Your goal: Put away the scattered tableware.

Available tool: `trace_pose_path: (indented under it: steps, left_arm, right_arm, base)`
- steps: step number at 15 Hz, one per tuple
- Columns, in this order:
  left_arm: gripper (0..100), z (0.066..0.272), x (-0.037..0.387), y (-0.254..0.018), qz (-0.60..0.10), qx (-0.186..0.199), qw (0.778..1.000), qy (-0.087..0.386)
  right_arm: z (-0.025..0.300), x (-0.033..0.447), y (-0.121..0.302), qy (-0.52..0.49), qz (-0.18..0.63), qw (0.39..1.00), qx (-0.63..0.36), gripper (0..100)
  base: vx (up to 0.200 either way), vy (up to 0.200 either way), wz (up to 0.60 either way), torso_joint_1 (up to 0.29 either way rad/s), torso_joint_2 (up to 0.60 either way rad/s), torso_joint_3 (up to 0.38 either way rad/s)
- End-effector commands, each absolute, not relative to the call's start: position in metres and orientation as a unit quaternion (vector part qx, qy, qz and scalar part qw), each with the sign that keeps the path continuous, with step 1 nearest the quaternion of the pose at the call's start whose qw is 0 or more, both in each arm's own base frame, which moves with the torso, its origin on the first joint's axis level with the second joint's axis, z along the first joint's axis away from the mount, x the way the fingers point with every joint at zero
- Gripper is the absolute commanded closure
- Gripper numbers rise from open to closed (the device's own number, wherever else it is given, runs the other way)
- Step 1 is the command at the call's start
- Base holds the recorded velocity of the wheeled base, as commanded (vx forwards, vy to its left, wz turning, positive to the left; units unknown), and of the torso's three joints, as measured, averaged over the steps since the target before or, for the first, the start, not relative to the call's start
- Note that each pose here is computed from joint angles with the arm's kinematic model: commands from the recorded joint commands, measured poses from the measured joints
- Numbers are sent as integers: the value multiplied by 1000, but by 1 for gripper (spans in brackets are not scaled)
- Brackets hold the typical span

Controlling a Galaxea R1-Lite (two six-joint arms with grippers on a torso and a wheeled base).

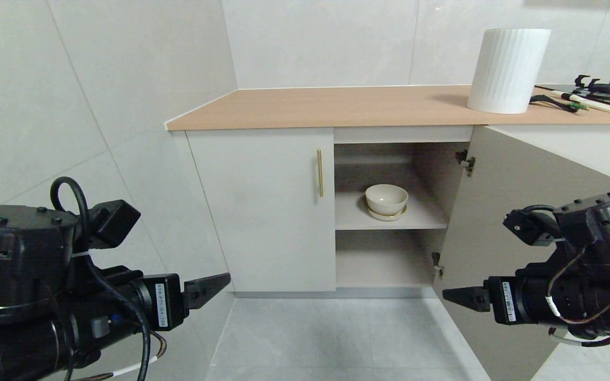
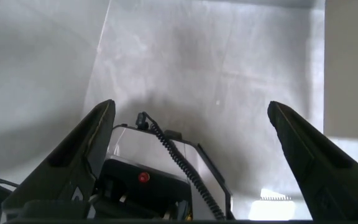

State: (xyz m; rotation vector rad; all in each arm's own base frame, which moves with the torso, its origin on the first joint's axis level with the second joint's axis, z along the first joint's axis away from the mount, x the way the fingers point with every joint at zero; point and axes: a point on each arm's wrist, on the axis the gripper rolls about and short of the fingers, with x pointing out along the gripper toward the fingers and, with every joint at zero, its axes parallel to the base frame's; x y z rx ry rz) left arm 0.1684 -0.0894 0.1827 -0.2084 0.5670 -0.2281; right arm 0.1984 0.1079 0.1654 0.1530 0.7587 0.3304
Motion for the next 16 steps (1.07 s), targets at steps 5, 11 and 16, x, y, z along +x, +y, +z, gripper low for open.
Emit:
trace_pose_path:
  steps: [5, 11, 16]
  left_arm:
    - [0, 181, 169, -90, -112, -101, 947, 282]
    - [0, 179, 171, -91, -110, -98, 947, 286]
    - [0, 177, 171, -91, -109, -89, 947, 288]
  right_arm:
    - [171, 188, 100, 352, 149, 921, 77, 0]
    - [164, 182, 97, 363, 147, 917, 72, 0]
    - [159, 178, 95, 371, 145, 915, 69, 0]
  base:
    - [0, 0, 0, 0, 0, 0]
    - [0, 0, 0, 0, 0, 0]
    - [0, -80, 0, 1, 1, 1]
